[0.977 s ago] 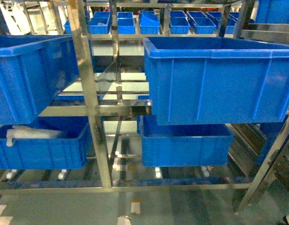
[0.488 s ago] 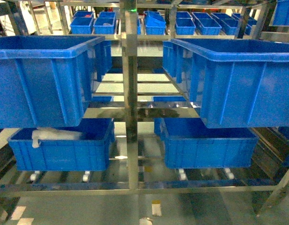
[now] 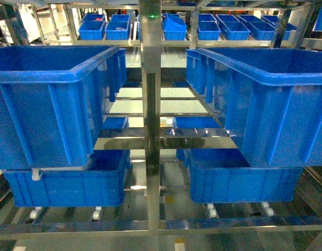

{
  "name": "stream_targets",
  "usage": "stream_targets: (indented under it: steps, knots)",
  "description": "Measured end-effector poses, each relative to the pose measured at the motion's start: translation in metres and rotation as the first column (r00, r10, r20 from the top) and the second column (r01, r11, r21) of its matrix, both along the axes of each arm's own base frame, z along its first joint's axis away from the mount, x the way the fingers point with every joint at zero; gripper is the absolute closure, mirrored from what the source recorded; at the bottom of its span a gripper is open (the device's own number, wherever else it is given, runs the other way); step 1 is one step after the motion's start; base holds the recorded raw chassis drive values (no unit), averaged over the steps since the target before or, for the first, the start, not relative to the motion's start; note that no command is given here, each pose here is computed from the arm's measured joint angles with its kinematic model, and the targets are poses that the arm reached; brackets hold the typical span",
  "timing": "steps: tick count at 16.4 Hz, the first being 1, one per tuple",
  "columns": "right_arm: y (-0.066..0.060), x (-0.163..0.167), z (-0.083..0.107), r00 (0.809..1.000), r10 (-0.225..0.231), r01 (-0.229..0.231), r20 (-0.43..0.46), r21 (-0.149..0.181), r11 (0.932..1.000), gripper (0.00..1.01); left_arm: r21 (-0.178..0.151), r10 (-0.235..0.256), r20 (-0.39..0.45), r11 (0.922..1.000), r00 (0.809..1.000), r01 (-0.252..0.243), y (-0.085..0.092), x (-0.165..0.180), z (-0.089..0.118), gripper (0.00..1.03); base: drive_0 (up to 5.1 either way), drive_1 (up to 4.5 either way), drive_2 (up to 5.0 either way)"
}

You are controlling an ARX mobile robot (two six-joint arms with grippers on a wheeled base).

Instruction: Sort and place red and yellow blocks in left bins

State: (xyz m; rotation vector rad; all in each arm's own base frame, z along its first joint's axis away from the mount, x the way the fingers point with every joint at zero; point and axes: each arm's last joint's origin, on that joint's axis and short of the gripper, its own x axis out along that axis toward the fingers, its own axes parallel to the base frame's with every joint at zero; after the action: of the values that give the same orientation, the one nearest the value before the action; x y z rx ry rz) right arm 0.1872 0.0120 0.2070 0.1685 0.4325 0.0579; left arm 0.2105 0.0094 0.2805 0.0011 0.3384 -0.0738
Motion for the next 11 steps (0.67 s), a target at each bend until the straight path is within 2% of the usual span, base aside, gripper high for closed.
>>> stream_targets:
  steps: [6,10,11]
  knots:
    - [0.0000,0.0000,0.0001,1.000,0.000,0.000,0.001,0.000,1.0000,0.73,0.000,0.000,0.001,1.0000,1.000,0.000,0.0000,-0.0001,0.0001,0.76,-0.1,4.23,-4.4]
    - [0.0000,0.0006,-0.0003,1.000,0.000,0.000,0.000,0.000,1.0000,0.73,0.000,0.000,0.001,1.0000,1.000,0.000,0.0001,0.0013,-0.0005,0.76,0.0,0.00,0.0]
    - [0.0001,0.0010,-0.0024,1.000,0.000,0.000,-0.016,-0.001,1.0000,0.73,-0.002,0.000,-0.022,1.0000,1.000,0.000,0.0001,0.0020,-0.0038,0.76,0.0,0.00,0.0]
